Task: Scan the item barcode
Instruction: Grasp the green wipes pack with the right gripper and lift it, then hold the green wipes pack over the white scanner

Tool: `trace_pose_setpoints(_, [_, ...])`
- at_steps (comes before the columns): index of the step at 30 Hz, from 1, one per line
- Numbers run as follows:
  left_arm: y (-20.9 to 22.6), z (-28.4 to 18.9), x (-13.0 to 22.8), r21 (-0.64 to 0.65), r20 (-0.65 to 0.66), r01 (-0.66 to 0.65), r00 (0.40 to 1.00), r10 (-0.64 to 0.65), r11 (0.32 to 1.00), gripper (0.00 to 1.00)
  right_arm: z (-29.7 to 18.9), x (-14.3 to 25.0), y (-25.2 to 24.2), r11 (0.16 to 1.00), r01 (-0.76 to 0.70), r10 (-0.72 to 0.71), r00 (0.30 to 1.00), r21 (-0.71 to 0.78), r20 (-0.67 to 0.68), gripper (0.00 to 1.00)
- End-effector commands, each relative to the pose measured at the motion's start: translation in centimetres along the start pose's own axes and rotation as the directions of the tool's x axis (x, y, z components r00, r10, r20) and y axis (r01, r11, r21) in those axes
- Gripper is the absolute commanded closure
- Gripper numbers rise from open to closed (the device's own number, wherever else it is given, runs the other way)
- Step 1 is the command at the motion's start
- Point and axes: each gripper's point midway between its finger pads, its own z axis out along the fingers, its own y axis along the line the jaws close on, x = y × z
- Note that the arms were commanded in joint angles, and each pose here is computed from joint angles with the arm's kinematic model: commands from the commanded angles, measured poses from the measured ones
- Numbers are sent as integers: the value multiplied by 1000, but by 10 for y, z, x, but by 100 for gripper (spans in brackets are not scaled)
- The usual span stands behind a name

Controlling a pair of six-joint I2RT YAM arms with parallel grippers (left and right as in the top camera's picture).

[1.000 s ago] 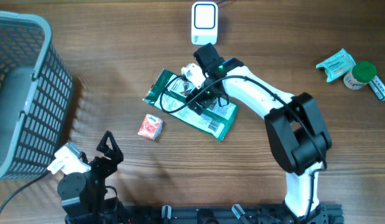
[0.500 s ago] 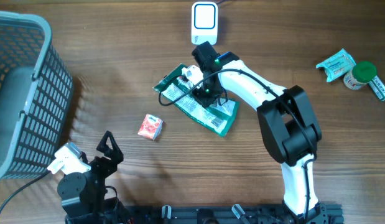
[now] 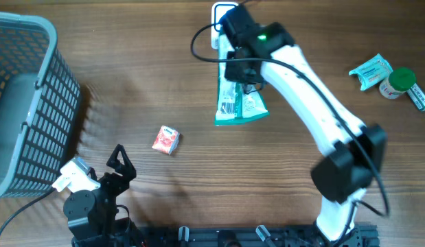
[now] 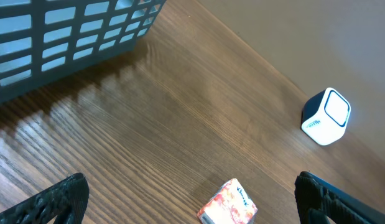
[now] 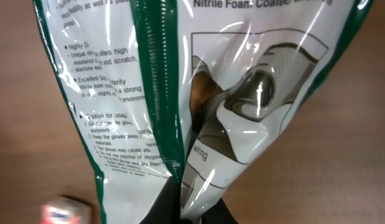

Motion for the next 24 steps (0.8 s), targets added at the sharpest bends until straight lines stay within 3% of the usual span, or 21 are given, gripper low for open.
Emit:
trace_pose_setpoints(1, [1, 0, -2, -3, 10, 6, 1000, -6, 1000, 0, -51, -24, -19, 962, -273, 273, 948, -21, 166, 96])
trace_pose_setpoints(12, [1, 0, -2, -3, 10, 6, 1000, -6, 1000, 0, -98, -30, -20, 940, -312, 336, 916, -136, 221, 96])
trace_pose_setpoints(15, [1, 0, -2, -3, 10, 6, 1000, -6, 1000, 0, -103, -45, -16, 972, -196, 227, 926, -131, 300, 96])
trace_pose_setpoints(19, [1, 0, -2, -3, 10, 6, 1000, -6, 1000, 0, -132, -104, 1, 994, 107, -65, 811, -38, 581, 96])
trace_pose_setpoints(22, [1, 0, -2, -3, 10, 6, 1000, -6, 1000, 0, -156, -133, 7, 986, 156, -152, 688, 60, 709, 96])
trace_pose_setpoints(24, [1, 0, -2, -3, 10, 6, 1000, -6, 1000, 0, -166, -147, 12, 959, 189, -282, 597, 210, 751, 96])
